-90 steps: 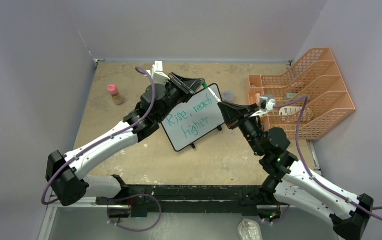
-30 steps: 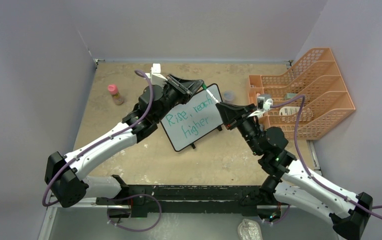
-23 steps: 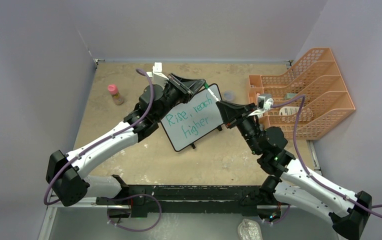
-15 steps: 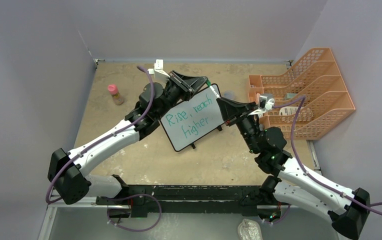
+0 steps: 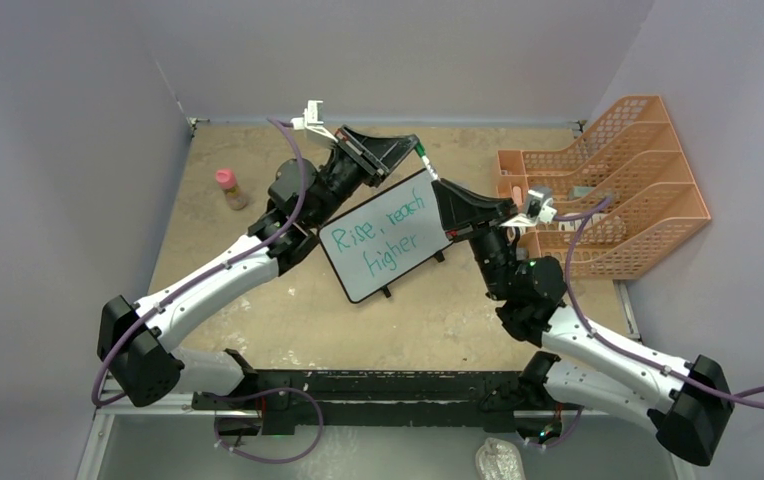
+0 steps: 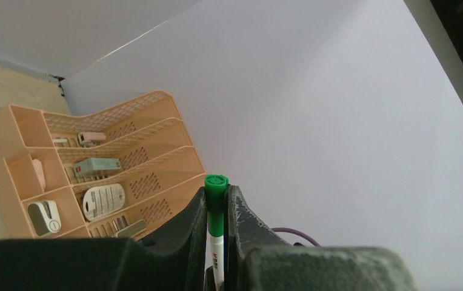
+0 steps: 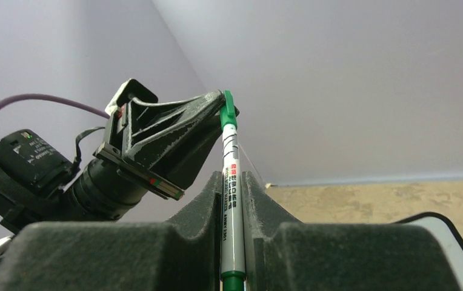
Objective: Write a sentence on the whiteboard
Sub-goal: Close the whiteboard marker at the center of the board.
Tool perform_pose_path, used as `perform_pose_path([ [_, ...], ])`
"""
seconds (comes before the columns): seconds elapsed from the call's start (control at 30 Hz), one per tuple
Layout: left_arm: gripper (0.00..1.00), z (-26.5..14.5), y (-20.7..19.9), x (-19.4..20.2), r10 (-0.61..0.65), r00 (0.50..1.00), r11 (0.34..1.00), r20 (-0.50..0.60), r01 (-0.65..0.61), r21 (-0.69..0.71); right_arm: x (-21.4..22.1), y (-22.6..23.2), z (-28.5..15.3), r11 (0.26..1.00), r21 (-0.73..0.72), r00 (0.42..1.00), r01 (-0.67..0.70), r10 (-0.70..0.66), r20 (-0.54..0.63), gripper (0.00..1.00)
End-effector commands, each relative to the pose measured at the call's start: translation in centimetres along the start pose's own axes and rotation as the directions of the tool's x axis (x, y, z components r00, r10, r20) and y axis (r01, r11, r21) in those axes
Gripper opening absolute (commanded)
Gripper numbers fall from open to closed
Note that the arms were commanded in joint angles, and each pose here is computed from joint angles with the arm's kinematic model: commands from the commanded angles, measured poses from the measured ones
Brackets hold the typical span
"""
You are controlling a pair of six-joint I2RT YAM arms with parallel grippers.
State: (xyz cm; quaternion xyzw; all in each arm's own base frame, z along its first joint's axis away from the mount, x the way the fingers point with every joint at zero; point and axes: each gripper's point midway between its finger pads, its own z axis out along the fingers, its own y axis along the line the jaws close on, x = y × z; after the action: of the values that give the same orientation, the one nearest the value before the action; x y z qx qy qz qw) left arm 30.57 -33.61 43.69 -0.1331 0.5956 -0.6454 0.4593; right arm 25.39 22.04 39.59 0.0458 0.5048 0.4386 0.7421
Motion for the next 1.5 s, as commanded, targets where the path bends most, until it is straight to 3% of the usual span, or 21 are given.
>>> perform_pose_path([
  [0.0, 0.00, -1.5, -4.4, 1.4, 0.045, 0.995, 0.984, -0.091, -0.029, 0.176, -4.1, 0.2, 1.2, 0.997, 0.021, 0.981, -0.069, 0.064, 0.182, 0.00],
  [0.33, 0.00, -2.8, -5.1, 1.5, 0.067, 0.995, 0.964, -0.075, -0.045, 0.260, -4.8, 0.2, 2.1, 0.992, 0.030, 0.965, -0.120, 0.110, 0.238, 0.00],
  [0.4, 0.08, -2.9, -5.3, 1.3, 0.085, 0.995, 0.959, -0.060, -0.066, 0.274, -4.8, 0.3, 2.3, 0.992, 0.028, 0.964, -0.120, 0.110, 0.241, 0.00],
  [0.57, 0.42, -2.9, -4.9, 0.0, 0.186, 0.982, 0.958, -0.017, -0.177, 0.226, -4.4, 0.1, 2.3, 0.992, 0.034, 0.967, -0.126, 0.115, 0.228, 0.00],
  [0.67, 0.49, -2.9, -3.4, -1.3, 0.237, 0.971, 0.957, -0.025, -0.229, 0.179, -4.4, 0.2, 2.3, 0.992, 0.040, 0.971, -0.123, 0.112, 0.212, 0.00],
  [0.97, 0.53, -2.3, -0.4, -3.7, 0.268, 0.948, 0.946, -0.172, -0.225, 0.234, -4.6, 1.5, 1.6, 0.987, -0.025, 0.972, -0.158, 0.160, 0.172, 0.00],
  [1.2, 0.53, -1.5, -2.9, -2.2, 0.278, 0.918, 0.904, -0.282, -0.150, 0.401, -5.0, 2.8, 1.3, 0.983, -0.085, 0.973, -0.163, 0.174, 0.154, 0.00],
  [1.47, 0.54, -1.5, -4.6, -2.5, 0.291, 0.915, 0.883, -0.279, -0.145, 0.446, -4.7, 2.9, 1.4, 0.982, -0.088, 0.974, -0.168, 0.179, 0.141, 0.00],
])
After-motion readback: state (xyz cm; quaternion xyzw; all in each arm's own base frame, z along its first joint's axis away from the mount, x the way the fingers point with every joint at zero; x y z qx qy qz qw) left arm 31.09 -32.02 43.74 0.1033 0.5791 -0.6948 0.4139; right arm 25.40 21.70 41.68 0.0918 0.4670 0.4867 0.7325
